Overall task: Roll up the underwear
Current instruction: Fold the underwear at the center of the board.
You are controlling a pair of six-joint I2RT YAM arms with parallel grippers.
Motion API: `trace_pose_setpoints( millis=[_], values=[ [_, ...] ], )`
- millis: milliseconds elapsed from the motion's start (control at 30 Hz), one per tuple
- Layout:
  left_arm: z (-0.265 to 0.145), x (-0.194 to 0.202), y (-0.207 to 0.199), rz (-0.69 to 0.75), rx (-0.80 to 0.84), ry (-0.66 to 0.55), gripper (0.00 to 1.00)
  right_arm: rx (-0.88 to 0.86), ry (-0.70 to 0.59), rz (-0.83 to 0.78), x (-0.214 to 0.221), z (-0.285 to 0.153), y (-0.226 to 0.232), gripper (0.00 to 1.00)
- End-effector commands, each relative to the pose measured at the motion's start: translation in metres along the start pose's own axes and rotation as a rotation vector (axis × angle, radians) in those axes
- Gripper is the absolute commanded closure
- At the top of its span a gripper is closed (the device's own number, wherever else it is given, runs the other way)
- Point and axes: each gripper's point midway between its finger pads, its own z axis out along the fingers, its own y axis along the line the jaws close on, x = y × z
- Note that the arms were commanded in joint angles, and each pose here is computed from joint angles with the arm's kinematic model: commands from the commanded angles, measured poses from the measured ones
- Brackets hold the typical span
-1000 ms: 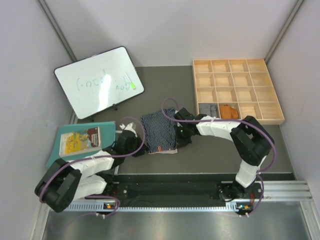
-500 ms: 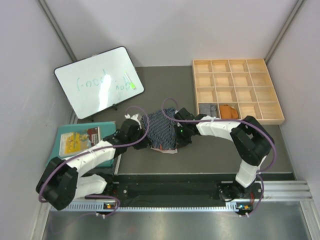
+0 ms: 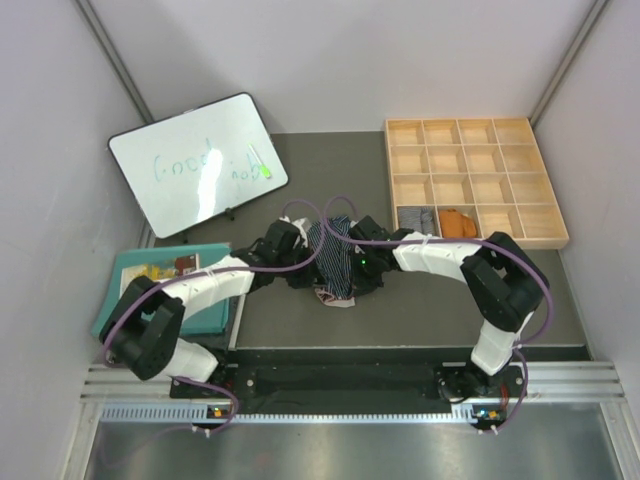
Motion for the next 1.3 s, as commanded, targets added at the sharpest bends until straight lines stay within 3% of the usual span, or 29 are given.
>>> trace_pose_setpoints(
  millis=[0, 433, 600, 933, 1067, 1200, 1267],
  values=[
    [0.01, -0.008, -0.035, 0.052, 0.1, 0.003, 1.0, 0.024, 0.001, -0.008, 0.007, 0.012, -0.008, 1.0],
    [0.051, 0.009, -0.051, 0.092, 0.106, 0.07, 1.0, 0.018, 0.004, -0.007, 0.009, 0.012, -0.008, 1.0],
    [0.062, 0.017, -0.034, 0.078, 0.045, 0.095, 1.0, 0.011, -0.012, -0.005, 0.007, 0.006, -0.006, 1.0],
    [0.062, 0.029, -0.02, 0.052, 0.005, 0.128, 1.0, 0.031, -0.085, -0.005, 0.001, -0.033, -0.005, 0.73],
    [0.061, 0.033, -0.023, 0.04, 0.032, 0.132, 0.92, 0.035, -0.12, 0.0, -0.001, -0.049, -0.007, 0.64],
    [0.056, 0.028, -0.035, 0.038, 0.088, 0.109, 0.64, 0.051, -0.143, 0.009, -0.001, -0.058, -0.011, 0.59],
    [0.051, 0.026, -0.046, 0.06, 0.133, 0.104, 0.57, 0.054, -0.149, 0.016, 0.001, -0.059, -0.013, 0.57]
  ],
)
